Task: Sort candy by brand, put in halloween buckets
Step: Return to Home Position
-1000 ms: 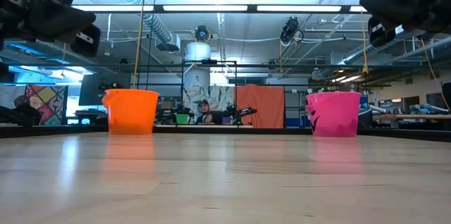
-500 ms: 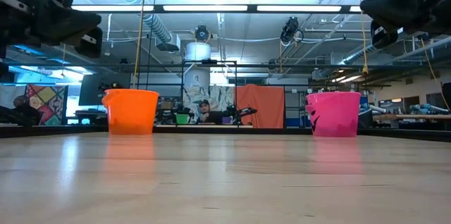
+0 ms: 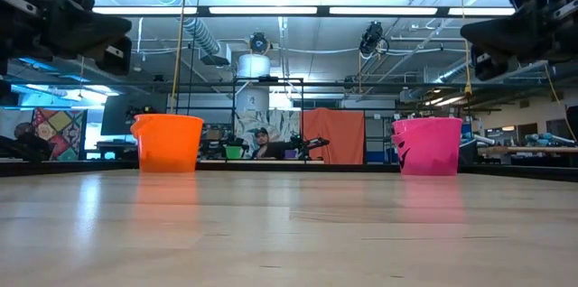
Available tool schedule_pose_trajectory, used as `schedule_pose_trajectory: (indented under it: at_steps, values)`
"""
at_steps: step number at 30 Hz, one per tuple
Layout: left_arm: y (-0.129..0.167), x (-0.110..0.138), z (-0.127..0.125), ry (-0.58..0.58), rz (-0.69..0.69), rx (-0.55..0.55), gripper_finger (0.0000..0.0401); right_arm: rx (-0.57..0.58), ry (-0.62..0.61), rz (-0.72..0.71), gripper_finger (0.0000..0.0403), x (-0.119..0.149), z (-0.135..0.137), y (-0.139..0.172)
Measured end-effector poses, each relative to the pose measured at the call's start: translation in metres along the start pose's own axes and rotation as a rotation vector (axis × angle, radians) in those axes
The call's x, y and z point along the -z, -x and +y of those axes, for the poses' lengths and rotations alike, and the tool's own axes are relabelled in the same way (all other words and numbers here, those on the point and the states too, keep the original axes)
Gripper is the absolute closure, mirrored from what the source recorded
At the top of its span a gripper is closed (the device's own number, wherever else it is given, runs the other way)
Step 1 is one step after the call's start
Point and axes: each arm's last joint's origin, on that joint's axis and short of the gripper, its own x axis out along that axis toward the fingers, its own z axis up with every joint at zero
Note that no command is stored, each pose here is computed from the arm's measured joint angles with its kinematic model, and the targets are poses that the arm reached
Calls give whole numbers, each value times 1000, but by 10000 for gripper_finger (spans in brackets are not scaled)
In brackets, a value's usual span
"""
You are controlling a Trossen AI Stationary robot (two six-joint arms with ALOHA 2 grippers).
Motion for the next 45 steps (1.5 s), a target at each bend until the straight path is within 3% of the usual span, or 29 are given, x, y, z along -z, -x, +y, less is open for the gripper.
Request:
schedule_pose_trajectory:
  at_steps: [24, 31, 45]
  values:
    - [0, 0, 0, -67, -3, -5, 399, 23, 72, 10, 386, 1, -1, 0]
    - [0, -1, 1, 160, -17, -27, 399, 63, 13, 6, 371, 1, -2, 0]
    - [0, -1, 1, 170, -19, -27, 399, 63, 12, 6, 371, 1, -2, 0]
